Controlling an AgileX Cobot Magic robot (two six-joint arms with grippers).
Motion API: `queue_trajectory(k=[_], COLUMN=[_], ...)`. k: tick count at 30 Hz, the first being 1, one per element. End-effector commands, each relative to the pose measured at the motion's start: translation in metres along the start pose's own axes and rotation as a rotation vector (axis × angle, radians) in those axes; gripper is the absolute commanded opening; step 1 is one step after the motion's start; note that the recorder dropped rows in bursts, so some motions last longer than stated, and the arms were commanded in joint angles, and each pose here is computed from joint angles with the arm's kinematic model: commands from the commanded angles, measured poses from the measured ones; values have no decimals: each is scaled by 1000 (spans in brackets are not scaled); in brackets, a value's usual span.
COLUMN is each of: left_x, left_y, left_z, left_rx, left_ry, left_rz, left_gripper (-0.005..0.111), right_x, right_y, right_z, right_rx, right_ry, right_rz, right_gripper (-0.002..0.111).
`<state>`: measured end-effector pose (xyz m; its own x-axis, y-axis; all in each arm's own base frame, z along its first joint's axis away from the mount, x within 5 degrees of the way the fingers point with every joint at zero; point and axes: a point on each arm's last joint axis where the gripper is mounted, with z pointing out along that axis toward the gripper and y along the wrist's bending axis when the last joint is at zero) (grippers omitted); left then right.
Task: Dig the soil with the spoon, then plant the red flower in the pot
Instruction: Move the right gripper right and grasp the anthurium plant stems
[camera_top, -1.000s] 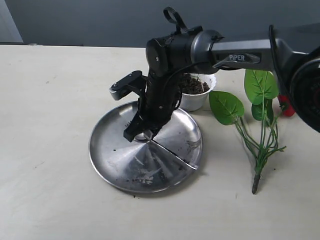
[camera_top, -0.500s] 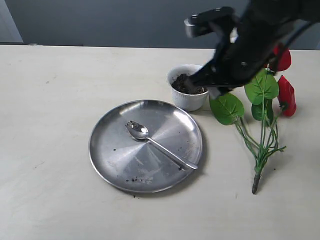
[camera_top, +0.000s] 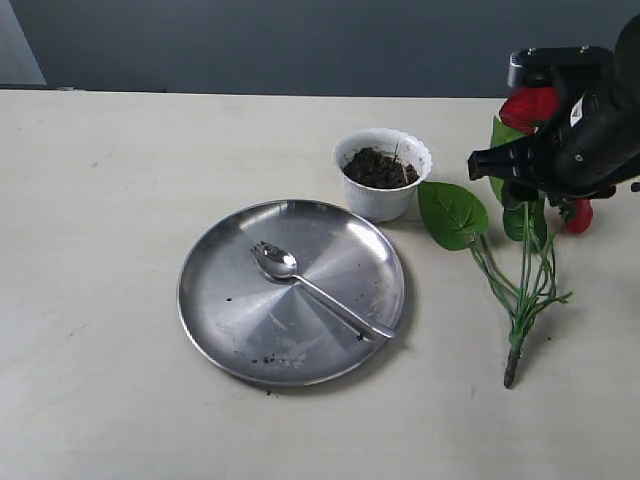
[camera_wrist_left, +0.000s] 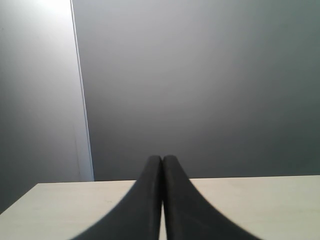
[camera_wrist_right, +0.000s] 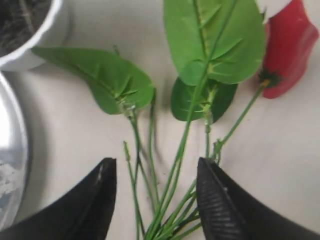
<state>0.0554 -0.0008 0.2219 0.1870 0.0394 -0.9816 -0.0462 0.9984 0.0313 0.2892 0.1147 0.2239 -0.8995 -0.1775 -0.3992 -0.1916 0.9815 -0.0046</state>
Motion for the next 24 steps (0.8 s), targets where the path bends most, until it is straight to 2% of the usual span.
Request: queue_trajectory(k=[1, 10, 16, 18, 22, 24], left_x=[-2, -2, -2, -2, -2, -2], left_y=[-1, -1, -1, -1, -1, -1], left_z=[0, 0, 0, 0, 0, 0], left_rx=[10, 10, 10, 10, 10, 10], left_ry=[-14, -14, -14, -14, -14, -14], left_rz=[-13, -13, -13, -13, -13, -13], left_gripper=[0, 0, 0, 0, 0, 0], right_x=[-1, 3, 9, 9, 8, 7], right_y=[-9, -3, -5, -5, -8, -9], right_z=[22, 76, 98, 100, 96, 91], right_rx=[107, 95, 135, 142, 161, 167], right_ry=[15, 66, 106, 110, 103, 97], right_rz=[51, 98, 114, 108, 76, 63], right_gripper=[49, 49, 48, 41, 0, 1])
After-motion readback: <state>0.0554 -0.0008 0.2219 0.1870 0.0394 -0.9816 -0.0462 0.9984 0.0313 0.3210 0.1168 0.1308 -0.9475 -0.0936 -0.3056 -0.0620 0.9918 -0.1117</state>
